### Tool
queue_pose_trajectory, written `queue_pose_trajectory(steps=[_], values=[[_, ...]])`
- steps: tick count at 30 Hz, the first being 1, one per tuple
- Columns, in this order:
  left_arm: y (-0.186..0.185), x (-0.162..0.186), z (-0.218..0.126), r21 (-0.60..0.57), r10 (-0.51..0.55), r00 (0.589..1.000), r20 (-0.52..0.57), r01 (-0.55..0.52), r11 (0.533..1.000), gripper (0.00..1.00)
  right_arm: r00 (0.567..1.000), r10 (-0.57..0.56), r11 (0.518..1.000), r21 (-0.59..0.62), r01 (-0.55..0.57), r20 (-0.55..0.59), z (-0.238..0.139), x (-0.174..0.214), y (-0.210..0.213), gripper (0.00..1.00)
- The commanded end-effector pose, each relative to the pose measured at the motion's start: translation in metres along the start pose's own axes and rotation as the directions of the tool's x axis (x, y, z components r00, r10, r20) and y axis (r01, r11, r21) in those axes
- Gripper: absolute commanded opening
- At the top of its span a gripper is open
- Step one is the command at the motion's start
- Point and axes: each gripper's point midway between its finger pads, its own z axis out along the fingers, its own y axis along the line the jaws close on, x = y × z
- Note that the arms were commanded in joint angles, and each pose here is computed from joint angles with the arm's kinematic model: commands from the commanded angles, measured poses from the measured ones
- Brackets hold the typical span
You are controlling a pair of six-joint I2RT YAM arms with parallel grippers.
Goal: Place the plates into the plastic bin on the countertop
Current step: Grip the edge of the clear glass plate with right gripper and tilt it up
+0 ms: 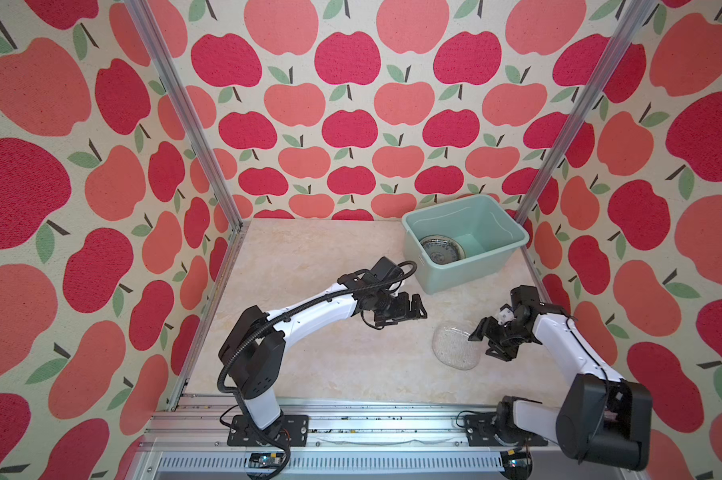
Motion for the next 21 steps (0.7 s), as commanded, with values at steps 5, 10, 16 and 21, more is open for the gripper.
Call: queue_pose_trajectory(steps=[5, 10, 16, 21], values=[[-0.022, -0.009, -0.010, 0.046, 0.008, 0.999, 0.038, -0.010, 0.999, 0.99, 0.996, 0.088, 0.994, 0.070, -0.085, -0.032, 0.024, 0.007, -0.023, 0.67], [-0.022, -0.009, -0.013, 0.038, 0.001, 0.999, 0.049, -0.003, 0.999, 0.99, 0.996, 0.066, 0.998, 0.010, -0.065, -0.065, 0.040, 0.005, -0.017, 0.58], [-0.025, -0.012, -0.014, 0.038, -0.004, 0.998, 0.060, 0.001, 0.999, 0.99, 0.995, 0.055, 0.998, -0.026, -0.058, -0.085, 0.050, 0.006, -0.014, 0.36], [-0.026, -0.014, -0.016, 0.032, -0.004, 0.998, 0.065, 0.002, 0.999, 0.99, 0.995, 0.047, 0.998, -0.028, -0.049, -0.088, 0.051, 0.008, -0.015, 0.19]])
